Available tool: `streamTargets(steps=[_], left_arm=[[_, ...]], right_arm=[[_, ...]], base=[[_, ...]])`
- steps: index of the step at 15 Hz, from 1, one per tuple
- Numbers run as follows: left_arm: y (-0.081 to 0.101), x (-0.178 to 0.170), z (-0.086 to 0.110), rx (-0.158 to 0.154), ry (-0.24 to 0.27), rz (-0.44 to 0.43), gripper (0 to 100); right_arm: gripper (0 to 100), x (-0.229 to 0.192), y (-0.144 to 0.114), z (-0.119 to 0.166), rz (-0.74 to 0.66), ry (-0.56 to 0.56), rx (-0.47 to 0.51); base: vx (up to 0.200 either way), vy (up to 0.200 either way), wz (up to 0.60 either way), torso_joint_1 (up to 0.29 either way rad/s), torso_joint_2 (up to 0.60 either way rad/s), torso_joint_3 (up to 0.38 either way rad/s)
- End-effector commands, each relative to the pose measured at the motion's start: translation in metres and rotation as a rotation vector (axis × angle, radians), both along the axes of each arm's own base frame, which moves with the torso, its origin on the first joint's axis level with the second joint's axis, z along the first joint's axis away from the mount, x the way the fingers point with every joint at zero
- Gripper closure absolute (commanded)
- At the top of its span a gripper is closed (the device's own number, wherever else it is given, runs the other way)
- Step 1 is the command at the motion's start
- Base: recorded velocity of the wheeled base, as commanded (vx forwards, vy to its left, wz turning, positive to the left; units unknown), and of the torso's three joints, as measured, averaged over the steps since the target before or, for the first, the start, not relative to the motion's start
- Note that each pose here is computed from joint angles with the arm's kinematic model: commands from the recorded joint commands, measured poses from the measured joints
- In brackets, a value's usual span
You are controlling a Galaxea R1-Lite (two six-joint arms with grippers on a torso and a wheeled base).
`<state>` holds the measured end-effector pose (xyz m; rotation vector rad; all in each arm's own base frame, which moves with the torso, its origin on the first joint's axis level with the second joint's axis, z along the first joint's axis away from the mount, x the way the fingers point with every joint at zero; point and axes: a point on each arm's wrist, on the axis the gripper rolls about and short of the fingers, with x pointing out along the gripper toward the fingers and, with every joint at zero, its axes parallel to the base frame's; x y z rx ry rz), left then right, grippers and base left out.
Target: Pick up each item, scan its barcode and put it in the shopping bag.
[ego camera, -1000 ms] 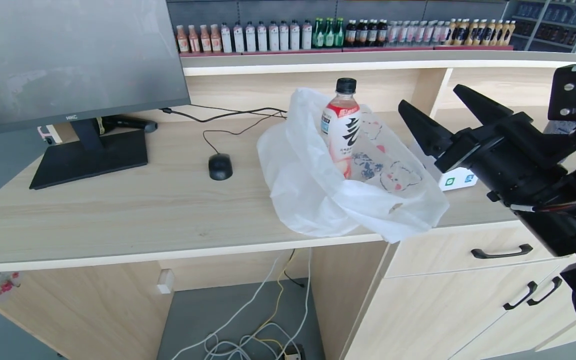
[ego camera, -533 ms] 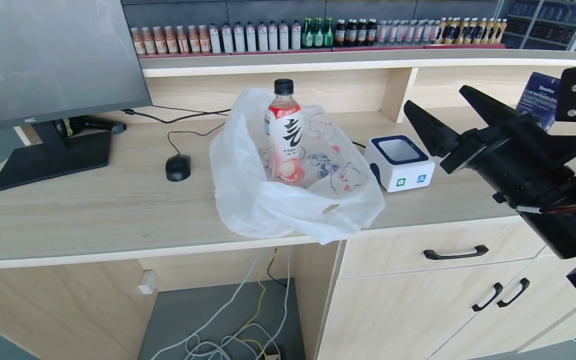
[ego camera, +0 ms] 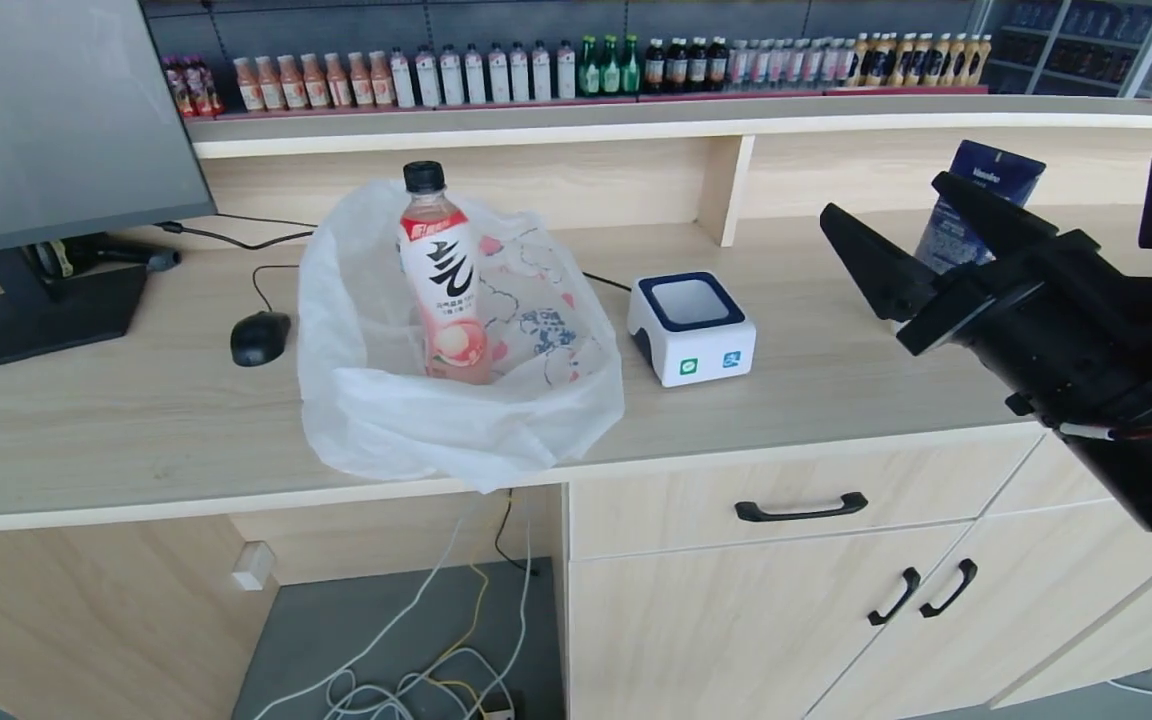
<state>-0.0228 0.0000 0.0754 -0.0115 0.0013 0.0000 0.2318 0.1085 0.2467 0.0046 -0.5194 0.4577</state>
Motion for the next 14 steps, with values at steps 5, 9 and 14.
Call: streamTargets(steps=[5,9,14], left_arm=[[0.0,0.0,0.0,-0.001,0.0,0.0,0],[0.0,0.0,0.0,-0.001,-0.001,0.0,0],[0.0,0.0,0.0,0.008,-0.001,0.0,0]], right_arm=[[0,-0.004,-0.001,0.0,-0.007,-0.01,-0.021],[0,0.001,0.001,-0.004,-0.007,0.003,-0.027],[0,0.003,0.001,-0.01,-0.014,0.022,-0.056]], base=[[0.0,-0.2,0.0,0.0,0.0,0.003],[0.0,-0.2,0.0,0.005,0.0,0.005],[0.0,0.0,0.0,0.0,0.0,0.0]])
